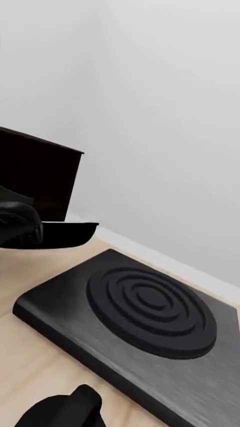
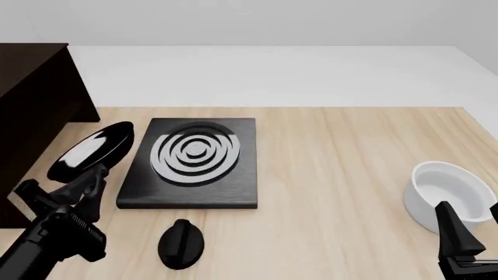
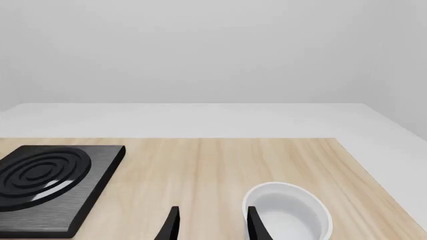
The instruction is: Put the frying pan under the cabinet shelf.
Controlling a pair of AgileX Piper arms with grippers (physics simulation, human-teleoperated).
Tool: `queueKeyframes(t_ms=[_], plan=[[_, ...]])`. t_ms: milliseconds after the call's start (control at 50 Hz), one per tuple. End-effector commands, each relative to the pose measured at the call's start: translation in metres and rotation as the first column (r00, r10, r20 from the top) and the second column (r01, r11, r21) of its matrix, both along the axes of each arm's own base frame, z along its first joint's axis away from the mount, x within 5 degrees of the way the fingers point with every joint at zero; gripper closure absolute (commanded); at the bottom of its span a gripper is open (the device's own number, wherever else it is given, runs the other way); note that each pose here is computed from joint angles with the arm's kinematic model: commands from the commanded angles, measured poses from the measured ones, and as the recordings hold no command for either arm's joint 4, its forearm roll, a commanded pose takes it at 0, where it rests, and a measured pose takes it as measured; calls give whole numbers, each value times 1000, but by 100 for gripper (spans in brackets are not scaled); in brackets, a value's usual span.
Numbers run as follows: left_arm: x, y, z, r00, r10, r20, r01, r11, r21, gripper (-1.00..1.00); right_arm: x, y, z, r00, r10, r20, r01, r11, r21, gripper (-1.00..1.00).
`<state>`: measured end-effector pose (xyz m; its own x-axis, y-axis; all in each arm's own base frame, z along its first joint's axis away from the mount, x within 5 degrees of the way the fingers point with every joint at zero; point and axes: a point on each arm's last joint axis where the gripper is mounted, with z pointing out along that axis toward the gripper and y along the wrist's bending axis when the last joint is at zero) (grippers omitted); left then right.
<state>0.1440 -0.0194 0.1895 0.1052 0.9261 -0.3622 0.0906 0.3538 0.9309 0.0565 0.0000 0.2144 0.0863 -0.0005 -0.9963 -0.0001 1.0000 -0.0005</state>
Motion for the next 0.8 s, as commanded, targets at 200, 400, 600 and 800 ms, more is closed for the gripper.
queueKeyframes(t_ms=[200,400,600,800], plan=[[18,3,-17,999,31,14,-31,999,13,100,0,0,0,1000,0,0,0,1000,0,-100],[18,7,-17,999,53,12,-53,998,18,100,0,0,0,1000,0,0,0,1000,0,-100],[19,8,-19,998,62,3,-62,998,13,100,0,0,0,1000,0,0,0,1000,0,-100],[20,13,-20,996,91,-1,-91,996,18,100,0,0,0,1000,0,0,0,1000,0,-100]])
